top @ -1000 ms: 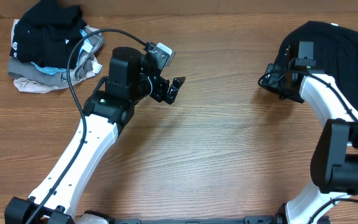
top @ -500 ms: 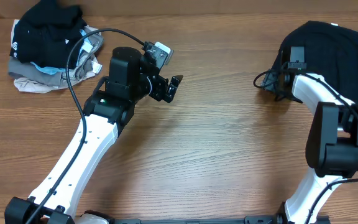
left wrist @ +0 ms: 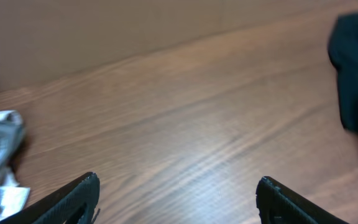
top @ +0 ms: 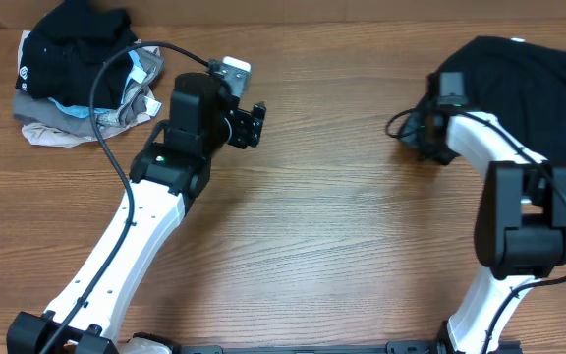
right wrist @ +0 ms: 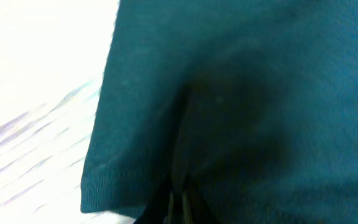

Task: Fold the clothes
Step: 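Drag the black T-shirt leftward with the right gripper to spread it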

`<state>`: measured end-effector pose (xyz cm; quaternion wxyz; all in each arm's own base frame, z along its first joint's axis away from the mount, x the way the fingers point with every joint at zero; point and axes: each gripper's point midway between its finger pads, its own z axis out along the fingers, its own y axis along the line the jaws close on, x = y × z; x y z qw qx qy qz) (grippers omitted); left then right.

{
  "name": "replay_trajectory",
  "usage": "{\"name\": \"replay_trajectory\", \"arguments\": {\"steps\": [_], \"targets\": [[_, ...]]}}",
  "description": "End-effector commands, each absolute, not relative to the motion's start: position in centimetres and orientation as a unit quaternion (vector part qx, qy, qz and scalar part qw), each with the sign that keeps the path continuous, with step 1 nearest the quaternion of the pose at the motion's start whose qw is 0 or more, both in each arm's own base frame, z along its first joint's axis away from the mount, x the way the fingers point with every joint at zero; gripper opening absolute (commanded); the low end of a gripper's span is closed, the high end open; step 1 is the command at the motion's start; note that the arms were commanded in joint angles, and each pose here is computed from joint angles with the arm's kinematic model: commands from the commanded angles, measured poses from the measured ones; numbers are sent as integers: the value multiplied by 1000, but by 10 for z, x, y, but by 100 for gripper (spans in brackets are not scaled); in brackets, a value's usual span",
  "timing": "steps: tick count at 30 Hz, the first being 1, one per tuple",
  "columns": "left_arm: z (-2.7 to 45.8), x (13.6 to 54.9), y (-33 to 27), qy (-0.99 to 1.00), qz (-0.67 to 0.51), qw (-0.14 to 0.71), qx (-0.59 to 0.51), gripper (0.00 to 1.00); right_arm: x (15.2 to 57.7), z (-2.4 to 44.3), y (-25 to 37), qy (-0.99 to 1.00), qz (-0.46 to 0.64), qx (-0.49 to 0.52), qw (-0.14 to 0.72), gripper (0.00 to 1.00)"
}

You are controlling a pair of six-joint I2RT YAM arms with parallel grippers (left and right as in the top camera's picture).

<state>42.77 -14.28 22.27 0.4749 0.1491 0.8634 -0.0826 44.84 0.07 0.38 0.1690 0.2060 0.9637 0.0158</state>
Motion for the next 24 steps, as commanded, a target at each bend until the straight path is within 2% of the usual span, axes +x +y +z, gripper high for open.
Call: {"name": "replay_trajectory", "arguments": {"steps": [1, 9, 12, 17, 18, 19, 24], "targets": [[241, 441, -114, 859, -59, 501, 92, 84, 444, 7, 70, 979, 55, 139, 140, 4], [240, 448, -78, 864, -46, 499, 46, 85, 426, 52, 215, 982, 132, -2, 135, 4], [238, 450, -62, 867, -39, 496, 27, 85, 412, 63, 261, 978, 157, -26, 138, 5], [232, 449, -33, 874, -28, 484, -9, 90, 381, 75, 317, 967, 208, -83, 120, 13], [230, 448, -30, 877, -26, 481, -11, 90, 376, 77, 322, 966, 214, -89, 113, 19], [228, 447, -27, 879, -23, 476, -14, 91, 370, 85, 324, 966, 219, -91, 104, 32], [229, 443, -26, 880, -22, 474, -12, 97, 372, 131, 307, 966, 217, -74, 117, 49]]}}
